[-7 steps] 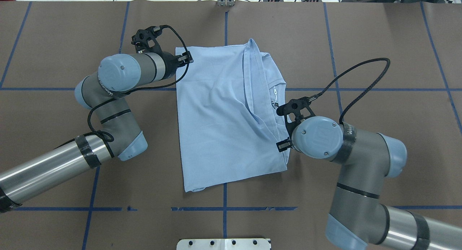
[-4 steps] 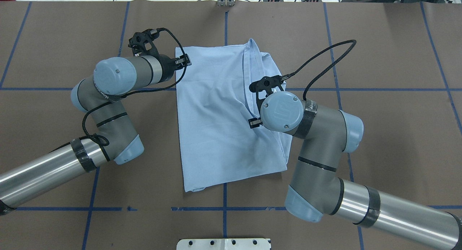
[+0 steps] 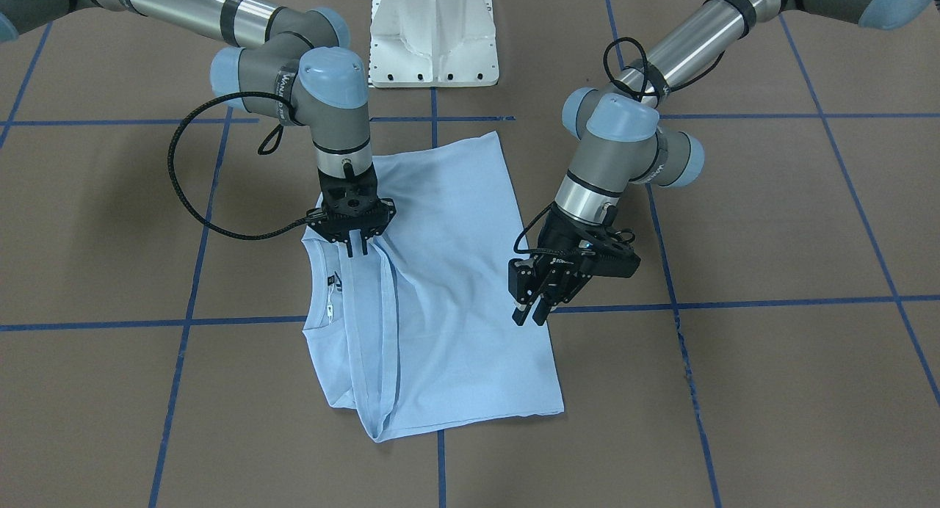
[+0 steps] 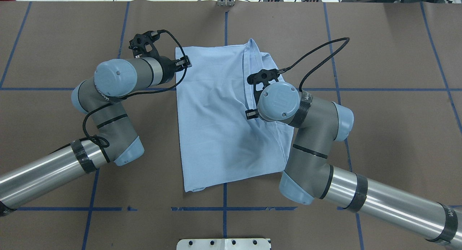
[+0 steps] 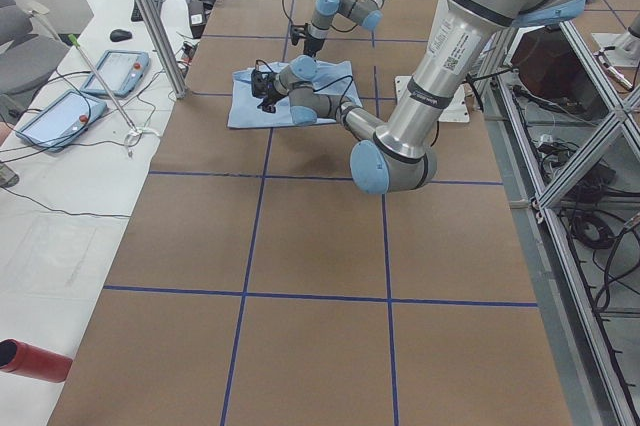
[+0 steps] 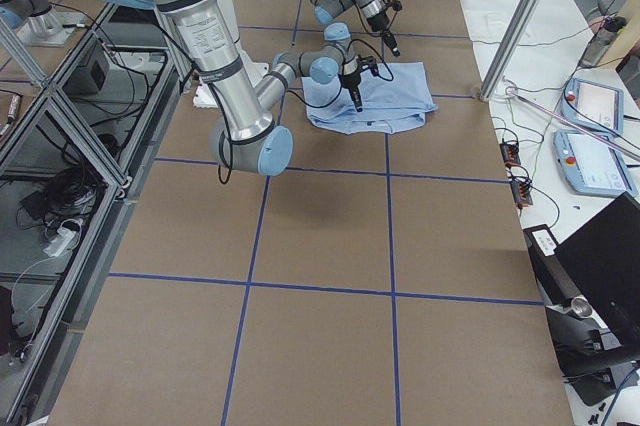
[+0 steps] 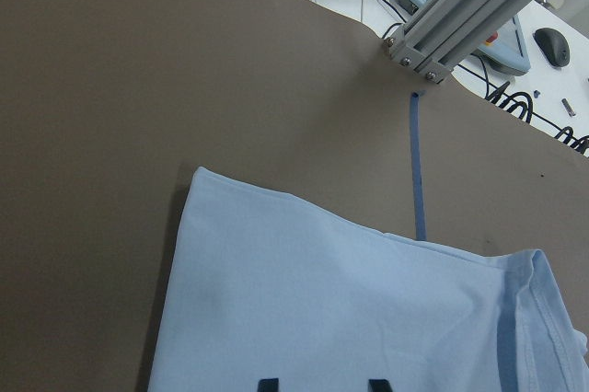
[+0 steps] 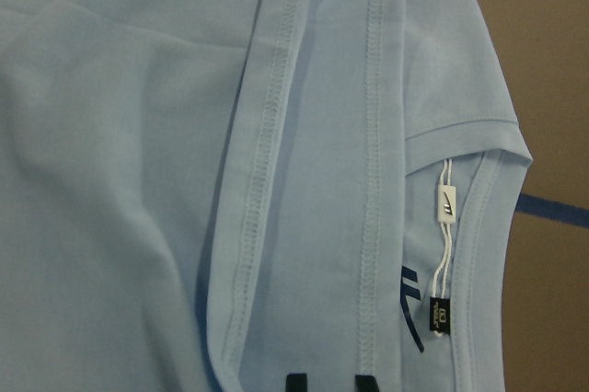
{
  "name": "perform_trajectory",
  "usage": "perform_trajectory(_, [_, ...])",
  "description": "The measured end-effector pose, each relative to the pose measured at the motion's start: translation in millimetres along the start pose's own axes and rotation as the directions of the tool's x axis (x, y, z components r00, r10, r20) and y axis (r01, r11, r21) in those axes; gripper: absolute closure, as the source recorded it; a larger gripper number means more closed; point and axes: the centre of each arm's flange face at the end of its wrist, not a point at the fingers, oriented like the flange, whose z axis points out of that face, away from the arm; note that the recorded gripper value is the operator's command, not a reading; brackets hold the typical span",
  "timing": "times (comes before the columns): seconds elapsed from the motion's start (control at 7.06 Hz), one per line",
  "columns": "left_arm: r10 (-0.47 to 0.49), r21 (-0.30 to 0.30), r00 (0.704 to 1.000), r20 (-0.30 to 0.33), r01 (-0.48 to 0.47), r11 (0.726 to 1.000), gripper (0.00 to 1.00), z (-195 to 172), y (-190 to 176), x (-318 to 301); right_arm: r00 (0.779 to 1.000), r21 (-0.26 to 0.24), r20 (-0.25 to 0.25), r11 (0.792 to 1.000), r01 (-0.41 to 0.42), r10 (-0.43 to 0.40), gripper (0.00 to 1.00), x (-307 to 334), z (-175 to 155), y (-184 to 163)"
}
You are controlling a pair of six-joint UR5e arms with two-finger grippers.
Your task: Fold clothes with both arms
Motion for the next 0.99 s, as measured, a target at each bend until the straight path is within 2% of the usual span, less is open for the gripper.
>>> perform_trajectory(0.14, [0.000, -0.001, 1.000, 0.000, 0.000, 1.000, 0.57, 0.1, 0.5, 0.3, 1.000, 0.011, 0.023, 1.000, -0.014, 0.013, 0.65, -0.2, -2.6, -4.0])
perform_trajectory(0.28, [0.000, -0.002, 1.000, -0.001, 0.000, 1.000, 0.57, 0.1, 1.2, 0.7, 0.999, 0.021, 0.043, 0.999, -0.024, 0.023, 0.54, 0.3, -4.9, -8.3])
perform_trajectory(0.57, [-0.001, -0.003, 1.000, 0.000, 0.001, 1.000, 0.57, 0.5, 2.1, 0.5, 0.998, 0.002, 0.058, 0.999, -0.035, 0.035, 0.54, -0.6, -1.3, -4.9])
perform_trajectory(0.71, [-0.001, -0.003, 1.000, 0.000, 0.001, 1.000, 0.57, 0.6, 2.3, 0.5, 0.997, -0.009, 0.066, 0.999, -0.041, 0.041, 0.63, -2.1, -0.8, -3.0])
perform_trajectory(0.85, [-0.001, -0.003, 1.000, -0.001, 0.001, 1.000, 0.57, 0.5, 2.7, 0.7, 0.997, -0.018, 0.070, 0.999, -0.043, 0.045, 0.85, -2.7, -0.2, -1.9])
perform_trajectory(0.99, [0.000, -0.004, 1.000, -0.001, 0.000, 1.000, 0.57, 0.5, 3.5, 1.0, 0.996, -0.029, 0.074, 0.999, -0.042, 0.044, 1.00, -3.6, 0.9, 0.8])
